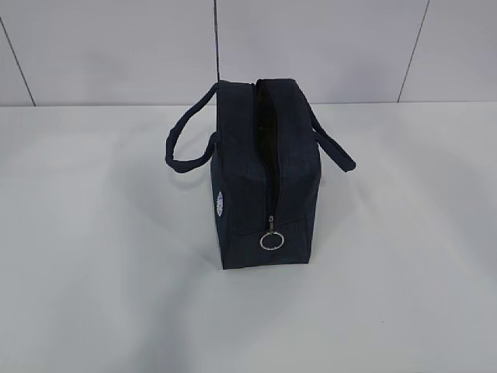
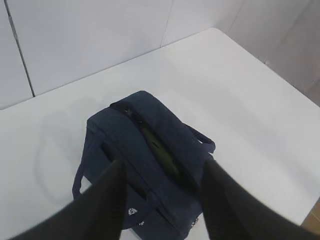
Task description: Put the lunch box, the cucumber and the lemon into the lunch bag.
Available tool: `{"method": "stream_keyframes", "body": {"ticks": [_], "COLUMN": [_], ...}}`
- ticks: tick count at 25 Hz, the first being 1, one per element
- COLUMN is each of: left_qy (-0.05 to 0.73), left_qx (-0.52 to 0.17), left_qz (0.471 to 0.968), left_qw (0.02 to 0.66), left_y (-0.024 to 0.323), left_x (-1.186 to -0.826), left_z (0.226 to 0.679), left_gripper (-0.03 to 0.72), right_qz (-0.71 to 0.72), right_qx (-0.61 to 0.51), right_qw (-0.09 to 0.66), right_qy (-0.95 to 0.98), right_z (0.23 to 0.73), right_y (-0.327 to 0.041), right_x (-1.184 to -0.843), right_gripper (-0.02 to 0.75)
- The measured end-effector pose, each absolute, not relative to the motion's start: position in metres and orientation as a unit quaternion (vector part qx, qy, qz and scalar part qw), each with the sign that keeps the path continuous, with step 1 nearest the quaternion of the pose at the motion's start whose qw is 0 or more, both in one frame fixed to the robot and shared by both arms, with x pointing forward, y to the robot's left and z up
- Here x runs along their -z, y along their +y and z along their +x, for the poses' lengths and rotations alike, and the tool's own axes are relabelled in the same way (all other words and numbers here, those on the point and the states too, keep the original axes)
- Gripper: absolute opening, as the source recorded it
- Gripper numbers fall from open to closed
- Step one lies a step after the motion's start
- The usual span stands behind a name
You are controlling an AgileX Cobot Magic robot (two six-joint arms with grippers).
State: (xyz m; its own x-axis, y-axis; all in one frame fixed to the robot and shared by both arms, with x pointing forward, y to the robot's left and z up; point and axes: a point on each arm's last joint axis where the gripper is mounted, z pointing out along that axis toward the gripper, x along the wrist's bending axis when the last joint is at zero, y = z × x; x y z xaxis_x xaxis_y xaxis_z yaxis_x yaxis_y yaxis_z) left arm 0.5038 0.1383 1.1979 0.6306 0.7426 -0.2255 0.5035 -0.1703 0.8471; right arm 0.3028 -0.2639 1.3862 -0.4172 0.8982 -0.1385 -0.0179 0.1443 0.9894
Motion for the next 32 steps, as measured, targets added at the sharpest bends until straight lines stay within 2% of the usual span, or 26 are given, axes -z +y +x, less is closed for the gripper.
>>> {"method": "stream_keyframes", "body": {"ticks": [5, 9, 12, 17, 25, 32], "left_qy": [0.394, 0.381, 0.380, 0.373, 0.345, 0.332], "left_qx": [-0.126, -0.123, -0.119, -0.116, -0.126, -0.136], "left_qz": [0.759, 0.767, 0.767, 0.767, 0.745, 0.733], "left_qw": [0.503, 0.502, 0.503, 0.509, 0.557, 0.577], "left_y": [0.149, 0.156, 0.164, 0.185, 0.224, 0.242], "left_x": [-1.217, -1.226, -1.223, -1.209, -1.182, -1.154], "left_z": [0.479, 0.460, 0.443, 0.398, 0.311, 0.273], "left_gripper": [0.352, 0.352, 0.351, 0.351, 0.351, 0.333], "right_qz": [0.369, 0.388, 0.403, 0.420, 0.451, 0.464], "right_qx": [-0.535, -0.525, -0.525, -0.542, -0.568, -0.546], "right_qw": [0.421, 0.407, 0.390, 0.318, 0.202, 0.172], "right_qy": [0.632, 0.639, 0.641, 0.654, 0.658, 0.676], "right_z": [0.270, 0.256, 0.249, 0.246, 0.261, 0.280], "right_y": [-0.274, -0.277, -0.278, -0.270, -0.255, -0.250], "right_x": [-1.335, -1.280, -1.241, -1.192, -1.154, -1.132], "right_gripper": [0.337, 0.336, 0.336, 0.336, 0.335, 0.335]}}
